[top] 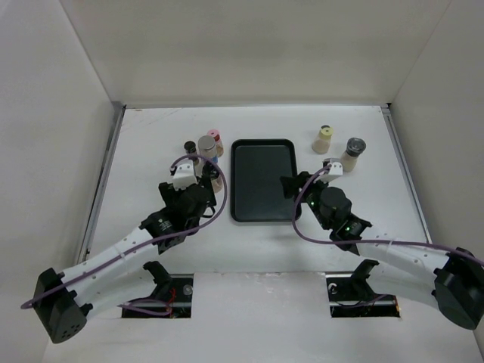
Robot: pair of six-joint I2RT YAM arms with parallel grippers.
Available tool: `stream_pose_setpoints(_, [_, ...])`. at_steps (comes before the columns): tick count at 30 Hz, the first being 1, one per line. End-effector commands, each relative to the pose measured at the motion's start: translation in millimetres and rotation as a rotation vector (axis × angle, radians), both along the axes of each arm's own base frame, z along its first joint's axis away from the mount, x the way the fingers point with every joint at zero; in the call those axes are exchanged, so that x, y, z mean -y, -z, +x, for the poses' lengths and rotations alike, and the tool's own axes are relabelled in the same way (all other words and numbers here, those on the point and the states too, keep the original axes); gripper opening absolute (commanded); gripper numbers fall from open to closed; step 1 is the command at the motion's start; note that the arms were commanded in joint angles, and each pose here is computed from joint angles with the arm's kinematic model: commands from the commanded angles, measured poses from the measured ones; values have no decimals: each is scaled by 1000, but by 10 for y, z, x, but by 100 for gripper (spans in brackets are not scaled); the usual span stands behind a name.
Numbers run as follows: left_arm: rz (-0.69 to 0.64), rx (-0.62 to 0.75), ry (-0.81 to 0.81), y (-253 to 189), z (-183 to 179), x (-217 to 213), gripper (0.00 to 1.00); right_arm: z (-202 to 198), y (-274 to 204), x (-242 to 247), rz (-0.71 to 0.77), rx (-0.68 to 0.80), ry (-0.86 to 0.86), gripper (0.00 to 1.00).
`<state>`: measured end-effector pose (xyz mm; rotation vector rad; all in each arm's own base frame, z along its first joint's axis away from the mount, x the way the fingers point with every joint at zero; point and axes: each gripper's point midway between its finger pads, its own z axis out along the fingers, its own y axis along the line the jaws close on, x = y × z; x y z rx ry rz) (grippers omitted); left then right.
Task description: Organize the condiment bottles
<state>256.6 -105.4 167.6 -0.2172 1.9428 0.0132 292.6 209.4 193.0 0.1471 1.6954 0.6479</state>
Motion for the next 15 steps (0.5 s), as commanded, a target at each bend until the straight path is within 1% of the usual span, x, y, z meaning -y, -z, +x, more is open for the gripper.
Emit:
stream_pose_setpoints(1, [-16,13,33,18,128,88,87,53,-157,1,36,47,14,68])
stream_pose_setpoints(7, [-27,3,87,144,364,197,85,64,-136,7,31,44,15,68])
stream_pose_setpoints(15, [-21,-19,84,293,577,203,82,65,-124,-14,27,43,6,68])
